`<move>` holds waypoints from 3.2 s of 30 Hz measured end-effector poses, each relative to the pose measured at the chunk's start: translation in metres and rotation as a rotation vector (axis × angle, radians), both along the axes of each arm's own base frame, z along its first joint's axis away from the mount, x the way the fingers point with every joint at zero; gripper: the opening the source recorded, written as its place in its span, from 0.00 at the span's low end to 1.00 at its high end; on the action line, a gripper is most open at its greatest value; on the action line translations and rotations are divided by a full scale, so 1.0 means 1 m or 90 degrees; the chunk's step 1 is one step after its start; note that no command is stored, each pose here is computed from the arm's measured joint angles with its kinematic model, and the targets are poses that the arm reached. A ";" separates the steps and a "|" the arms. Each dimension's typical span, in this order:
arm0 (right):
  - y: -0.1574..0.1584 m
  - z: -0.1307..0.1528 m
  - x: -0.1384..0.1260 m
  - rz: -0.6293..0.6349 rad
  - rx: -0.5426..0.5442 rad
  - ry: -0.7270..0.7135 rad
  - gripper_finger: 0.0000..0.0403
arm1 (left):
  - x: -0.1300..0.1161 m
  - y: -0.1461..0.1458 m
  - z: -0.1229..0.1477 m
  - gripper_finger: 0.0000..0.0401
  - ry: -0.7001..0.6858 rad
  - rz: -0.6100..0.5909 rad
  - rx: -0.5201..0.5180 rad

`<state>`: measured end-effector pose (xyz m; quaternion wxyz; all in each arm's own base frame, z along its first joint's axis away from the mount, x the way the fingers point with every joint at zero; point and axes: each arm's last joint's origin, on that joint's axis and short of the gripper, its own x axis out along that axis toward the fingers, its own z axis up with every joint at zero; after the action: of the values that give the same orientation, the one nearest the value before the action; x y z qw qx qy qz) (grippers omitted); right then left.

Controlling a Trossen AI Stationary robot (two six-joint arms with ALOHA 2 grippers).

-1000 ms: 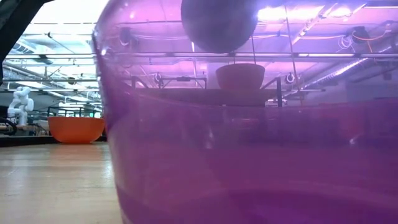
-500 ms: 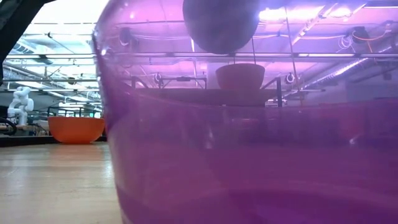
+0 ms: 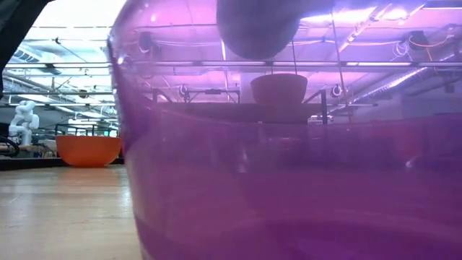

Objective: Place and stack bowls onto a shelf
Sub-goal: Stack the dark green bowl on top of the pink bowl on the shelf

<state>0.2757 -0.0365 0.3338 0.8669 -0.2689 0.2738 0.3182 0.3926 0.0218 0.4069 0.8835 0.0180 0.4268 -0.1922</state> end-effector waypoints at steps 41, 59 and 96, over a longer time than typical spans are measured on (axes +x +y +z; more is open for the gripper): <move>-0.060 0.071 -0.044 -0.539 -0.122 0.056 0.00 | -0.102 -0.015 0.079 0.14 -0.066 0.303 0.193; -0.104 0.031 -0.023 -0.525 -0.090 0.186 0.00 | -0.104 -0.016 0.080 0.14 -0.067 0.318 0.183; -0.104 0.036 -0.031 -0.442 -0.109 0.162 0.27 | -0.106 -0.016 0.078 0.14 -0.046 0.325 0.179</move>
<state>0.2446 -0.1404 0.3695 0.8567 -0.1901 0.4794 0.0126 0.2866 0.0060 0.4848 0.9069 0.0388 0.4079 0.0982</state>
